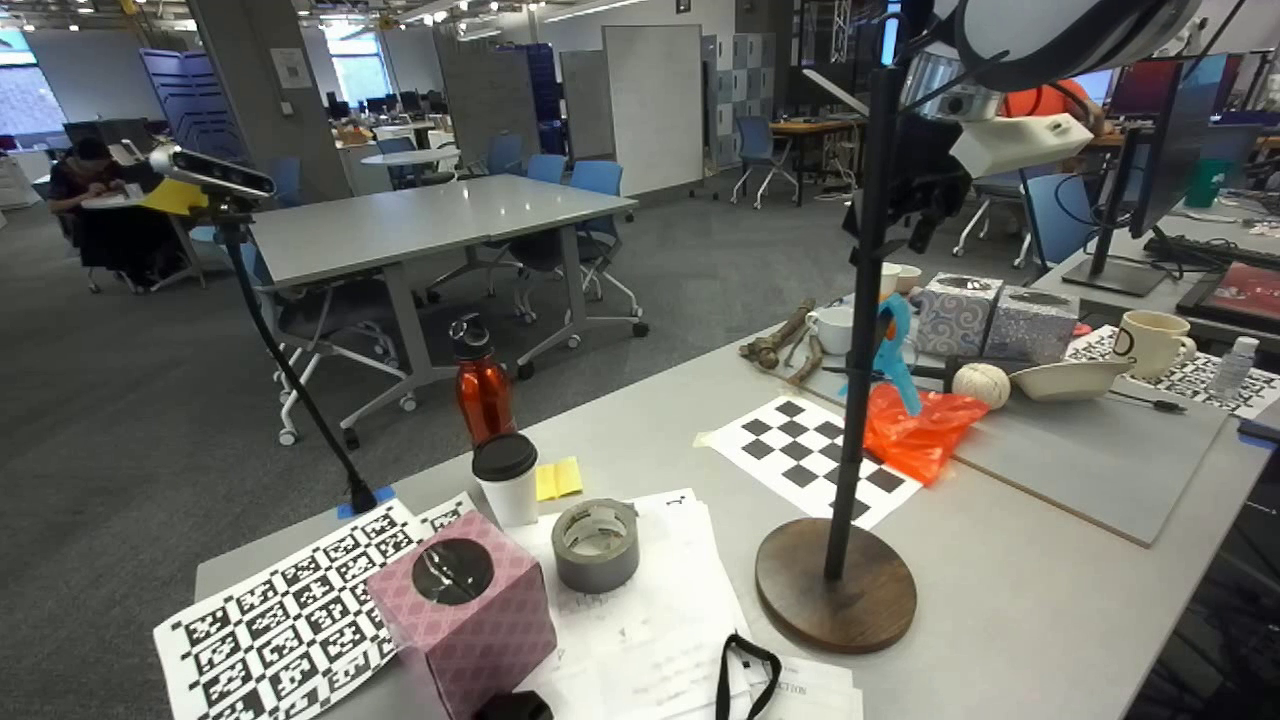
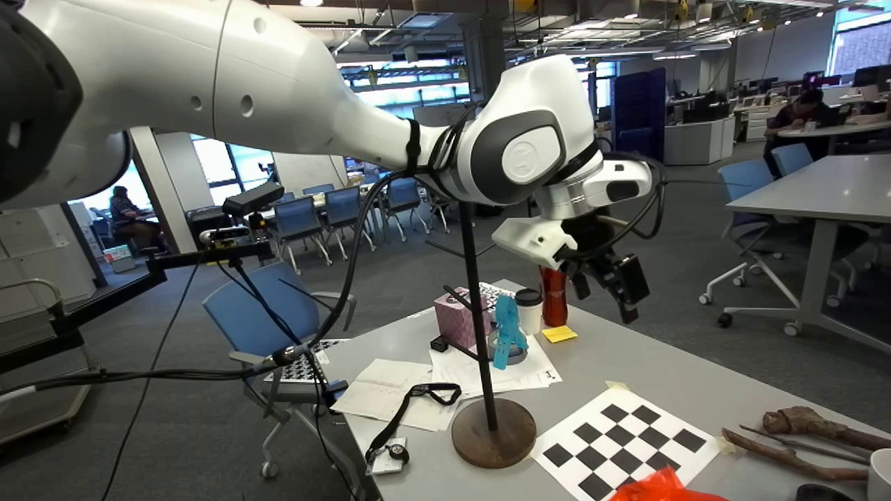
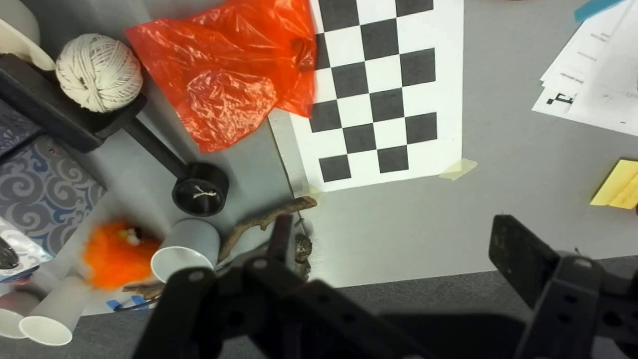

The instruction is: Hang the peg on the stand

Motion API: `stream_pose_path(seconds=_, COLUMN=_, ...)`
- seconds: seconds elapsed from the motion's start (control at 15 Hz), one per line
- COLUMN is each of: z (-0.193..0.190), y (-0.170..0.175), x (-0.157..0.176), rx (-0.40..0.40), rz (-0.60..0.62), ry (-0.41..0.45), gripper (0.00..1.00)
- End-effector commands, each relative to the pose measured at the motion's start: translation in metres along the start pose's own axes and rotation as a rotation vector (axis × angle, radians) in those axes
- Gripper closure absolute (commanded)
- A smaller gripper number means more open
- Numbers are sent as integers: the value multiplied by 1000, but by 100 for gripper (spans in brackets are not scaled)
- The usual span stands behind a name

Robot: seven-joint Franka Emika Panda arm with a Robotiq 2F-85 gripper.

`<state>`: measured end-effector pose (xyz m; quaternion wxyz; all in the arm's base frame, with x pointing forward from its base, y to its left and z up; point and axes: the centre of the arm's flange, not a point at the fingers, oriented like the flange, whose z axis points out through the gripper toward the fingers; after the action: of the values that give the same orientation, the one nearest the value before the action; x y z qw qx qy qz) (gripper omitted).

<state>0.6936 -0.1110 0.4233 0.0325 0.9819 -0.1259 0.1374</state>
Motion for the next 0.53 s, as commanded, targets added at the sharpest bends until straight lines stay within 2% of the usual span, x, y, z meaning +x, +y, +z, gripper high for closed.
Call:
stream_pose_path(seconds=0.0, z=-20, y=11, x=-9, rx=-7, rz=29, ry=-27, gripper=0)
stream_pose_path(seconds=0.47, z=-44, y=22, x=-39, rx=17, rz=57, ry=-75, gripper=0)
